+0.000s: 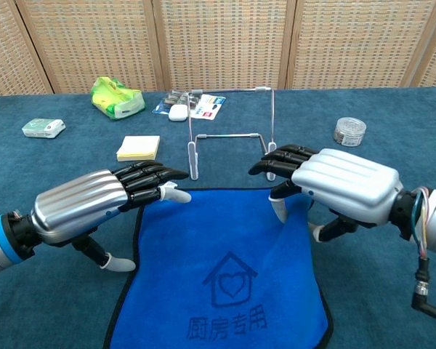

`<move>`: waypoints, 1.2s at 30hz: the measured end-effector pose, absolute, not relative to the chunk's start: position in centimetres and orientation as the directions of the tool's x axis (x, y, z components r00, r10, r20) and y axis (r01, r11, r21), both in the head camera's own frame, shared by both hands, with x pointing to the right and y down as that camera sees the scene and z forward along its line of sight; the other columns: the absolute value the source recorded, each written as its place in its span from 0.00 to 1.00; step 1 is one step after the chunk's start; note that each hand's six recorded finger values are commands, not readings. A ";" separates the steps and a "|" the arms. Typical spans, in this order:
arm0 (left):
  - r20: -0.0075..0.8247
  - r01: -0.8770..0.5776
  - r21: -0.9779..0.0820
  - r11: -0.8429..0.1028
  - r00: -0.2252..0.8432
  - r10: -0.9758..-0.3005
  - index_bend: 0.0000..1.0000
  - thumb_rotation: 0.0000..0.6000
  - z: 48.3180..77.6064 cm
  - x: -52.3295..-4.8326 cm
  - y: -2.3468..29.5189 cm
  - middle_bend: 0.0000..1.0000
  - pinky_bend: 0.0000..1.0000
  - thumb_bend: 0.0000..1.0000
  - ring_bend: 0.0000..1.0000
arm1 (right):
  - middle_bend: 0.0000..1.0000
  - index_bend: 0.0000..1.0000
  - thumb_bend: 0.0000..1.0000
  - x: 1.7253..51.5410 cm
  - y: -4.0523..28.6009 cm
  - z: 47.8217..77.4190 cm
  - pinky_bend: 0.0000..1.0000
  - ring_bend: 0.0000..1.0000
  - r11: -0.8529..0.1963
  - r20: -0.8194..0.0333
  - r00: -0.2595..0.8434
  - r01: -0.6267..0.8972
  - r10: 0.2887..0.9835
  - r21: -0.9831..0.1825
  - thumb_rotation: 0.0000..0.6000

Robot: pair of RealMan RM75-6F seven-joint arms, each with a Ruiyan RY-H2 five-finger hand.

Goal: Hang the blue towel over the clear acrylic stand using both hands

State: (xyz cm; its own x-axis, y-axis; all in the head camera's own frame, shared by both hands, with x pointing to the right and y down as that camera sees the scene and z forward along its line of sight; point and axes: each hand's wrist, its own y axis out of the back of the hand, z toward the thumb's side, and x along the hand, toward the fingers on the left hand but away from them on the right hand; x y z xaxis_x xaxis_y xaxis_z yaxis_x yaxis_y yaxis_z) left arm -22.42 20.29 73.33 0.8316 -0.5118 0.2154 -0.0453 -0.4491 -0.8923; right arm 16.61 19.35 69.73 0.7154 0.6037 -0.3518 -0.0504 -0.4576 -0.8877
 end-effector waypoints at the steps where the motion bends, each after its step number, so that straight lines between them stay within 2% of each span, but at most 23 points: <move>1: 0.215 -0.046 -0.892 -0.449 0.832 -0.512 0.19 1.00 73.4 -22.3 20.3 0.00 0.00 0.00 0.00 | 0.12 0.64 0.57 16.7 19.3 69.7 0.00 0.00 -0.460 -0.353 0.714 -0.049 0.605 -0.887 1.00; 6: 0.216 -0.046 -0.891 -0.451 0.832 -0.512 0.23 1.00 73.6 -22.0 20.5 0.00 0.00 0.01 0.00 | 0.12 0.64 0.57 16.9 19.2 69.8 0.00 0.00 -0.465 -0.358 0.709 -0.047 0.608 -0.884 1.00; 10: 0.219 -0.046 -0.888 -0.457 0.832 -0.510 0.23 1.00 73.7 -21.9 20.6 0.00 0.00 0.08 0.00 | 0.12 0.64 0.57 17.2 19.3 69.9 0.00 0.00 -0.471 -0.362 0.705 -0.045 0.610 -0.881 1.00; 18: 0.226 -0.043 -0.884 -0.466 0.832 -0.506 0.26 1.00 73.9 -21.8 20.8 0.00 0.00 0.37 0.00 | 0.12 0.65 0.57 17.6 19.3 70.1 0.00 0.00 -0.474 -0.367 0.699 -0.045 0.613 -0.879 1.00; 21: 0.229 -0.043 -0.882 -0.469 0.831 -0.507 0.26 1.00 74.0 -21.8 20.8 0.00 0.00 0.45 0.00 | 0.12 0.65 0.57 17.7 19.2 70.1 0.00 0.00 -0.473 -0.366 0.698 -0.045 0.615 -0.880 1.00; 31: 0.225 -0.061 -0.875 -0.480 0.827 -0.516 0.27 1.00 74.0 -21.6 20.9 0.00 0.00 0.48 0.00 | 0.12 0.65 0.57 17.8 19.1 69.9 0.00 0.00 -0.471 -0.365 0.696 -0.043 0.619 -0.881 1.00; 36: 0.221 -0.077 -0.872 -0.484 0.821 -0.527 0.37 1.00 74.0 -21.4 20.9 0.00 0.00 0.48 0.00 | 0.12 0.65 0.57 18.1 18.9 70.0 0.00 0.00 -0.472 -0.372 0.683 -0.046 0.629 -0.881 1.00</move>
